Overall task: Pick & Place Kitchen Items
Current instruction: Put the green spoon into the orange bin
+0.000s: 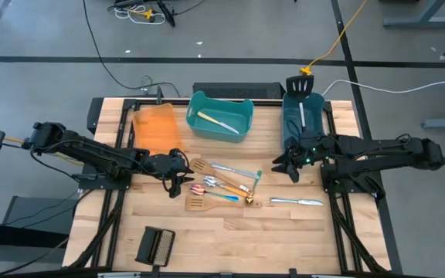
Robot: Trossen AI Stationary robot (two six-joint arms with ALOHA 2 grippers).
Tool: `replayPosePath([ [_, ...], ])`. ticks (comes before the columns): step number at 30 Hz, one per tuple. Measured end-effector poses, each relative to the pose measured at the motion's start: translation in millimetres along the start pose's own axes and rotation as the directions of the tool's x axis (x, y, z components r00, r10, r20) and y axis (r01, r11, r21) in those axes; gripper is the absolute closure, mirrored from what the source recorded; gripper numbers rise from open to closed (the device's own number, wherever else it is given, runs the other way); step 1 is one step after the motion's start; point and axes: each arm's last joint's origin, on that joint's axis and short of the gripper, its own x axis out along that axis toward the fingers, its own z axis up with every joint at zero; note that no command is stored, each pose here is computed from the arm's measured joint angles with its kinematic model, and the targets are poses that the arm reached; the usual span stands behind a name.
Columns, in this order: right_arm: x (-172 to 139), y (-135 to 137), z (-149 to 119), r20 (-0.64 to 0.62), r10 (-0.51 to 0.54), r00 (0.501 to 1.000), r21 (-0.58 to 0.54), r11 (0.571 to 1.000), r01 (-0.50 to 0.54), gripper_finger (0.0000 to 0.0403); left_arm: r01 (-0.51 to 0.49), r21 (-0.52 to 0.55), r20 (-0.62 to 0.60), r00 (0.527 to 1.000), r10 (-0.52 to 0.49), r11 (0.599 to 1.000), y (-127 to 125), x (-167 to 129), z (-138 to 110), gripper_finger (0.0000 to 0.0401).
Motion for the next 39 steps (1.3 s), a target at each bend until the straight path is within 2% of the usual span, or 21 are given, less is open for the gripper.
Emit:
replayPosePath([
  [10, 18.5, 20.3, -17.1, -0.086, -0.022, 0.996, -0.022, 1.0, 0.02, 0.0207, 0.0, -0.001, 0.002, 1.0, 0.0, 1.0, 0.0, 0.0, 0.2, 0.0268],
  [16, 29.7, 35.3, -24.9, -0.101, 0.012, 0.995, -0.042, 0.999, -0.017, 0.0207, 0.001, -0.002, 0.006, 1.0, -0.001, 1.0, -0.1, -0.1, 0.6, 0.0268],
  [39, 65.4, 82.6, -59.2, -0.084, 0.097, 0.992, -0.132, 0.985, -0.107, 0.0207, 0.017, -0.014, 0.077, 0.997, -0.016, 1.0, -1.7, -0.4, 7.5, 0.0268],
])
